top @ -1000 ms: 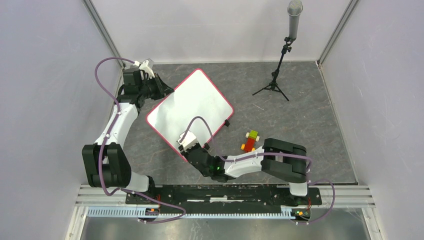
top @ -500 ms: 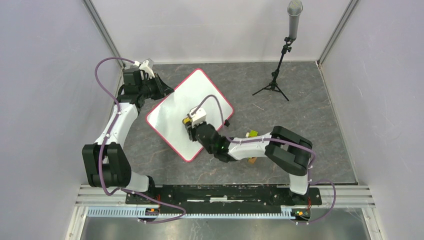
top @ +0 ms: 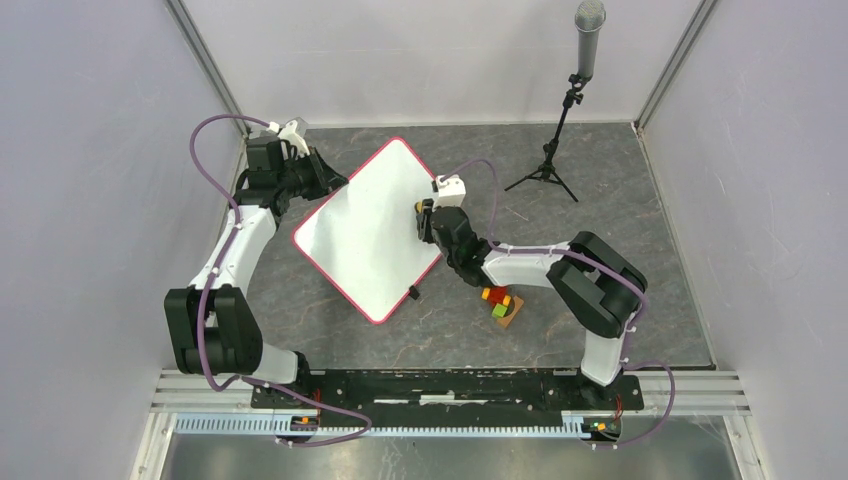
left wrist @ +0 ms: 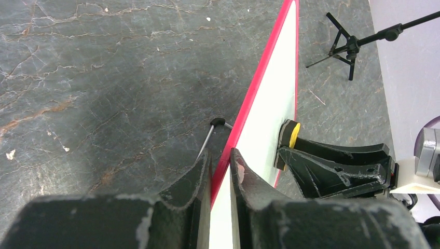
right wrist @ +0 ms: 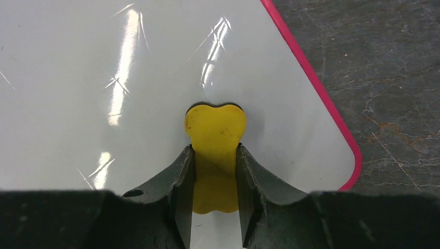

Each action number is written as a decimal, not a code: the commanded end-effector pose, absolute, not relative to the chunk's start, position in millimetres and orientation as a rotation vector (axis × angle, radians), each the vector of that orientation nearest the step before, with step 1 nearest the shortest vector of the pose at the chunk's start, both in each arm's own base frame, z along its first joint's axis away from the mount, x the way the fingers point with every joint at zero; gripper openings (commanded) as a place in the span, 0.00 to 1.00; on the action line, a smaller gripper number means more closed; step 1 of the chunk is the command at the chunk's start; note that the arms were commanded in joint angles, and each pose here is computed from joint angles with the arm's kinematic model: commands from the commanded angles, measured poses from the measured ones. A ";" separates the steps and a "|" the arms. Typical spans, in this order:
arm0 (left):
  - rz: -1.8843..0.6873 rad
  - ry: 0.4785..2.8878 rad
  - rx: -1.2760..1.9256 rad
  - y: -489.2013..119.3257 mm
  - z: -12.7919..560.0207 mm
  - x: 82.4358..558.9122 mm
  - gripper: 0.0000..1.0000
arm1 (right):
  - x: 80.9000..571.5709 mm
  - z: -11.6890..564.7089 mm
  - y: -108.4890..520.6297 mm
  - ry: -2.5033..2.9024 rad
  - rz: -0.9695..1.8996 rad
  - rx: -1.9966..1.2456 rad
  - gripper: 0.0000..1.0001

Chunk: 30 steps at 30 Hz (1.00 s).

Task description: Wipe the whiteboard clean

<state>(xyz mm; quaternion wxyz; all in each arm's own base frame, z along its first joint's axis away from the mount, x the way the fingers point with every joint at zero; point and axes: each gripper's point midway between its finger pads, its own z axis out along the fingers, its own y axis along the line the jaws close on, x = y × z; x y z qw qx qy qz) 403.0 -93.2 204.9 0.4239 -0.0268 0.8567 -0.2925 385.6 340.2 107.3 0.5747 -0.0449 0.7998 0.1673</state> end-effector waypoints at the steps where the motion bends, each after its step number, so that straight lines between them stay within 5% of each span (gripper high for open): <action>1: -0.847 2.425 -0.125 -112.5 147.3 350.9 0.22 | 387.6 77.4 319.2 2.003 0.303 -0.100 0.36; 17: -0.851 2.419 -0.126 -113.0 148.1 351.4 0.22 | 415.1 142.4 409.5 1.892 0.468 -0.286 0.36; 30: -0.858 2.414 -0.125 -113.9 149.6 350.9 0.22 | 363.4 176.4 495.6 1.714 0.529 -0.636 0.36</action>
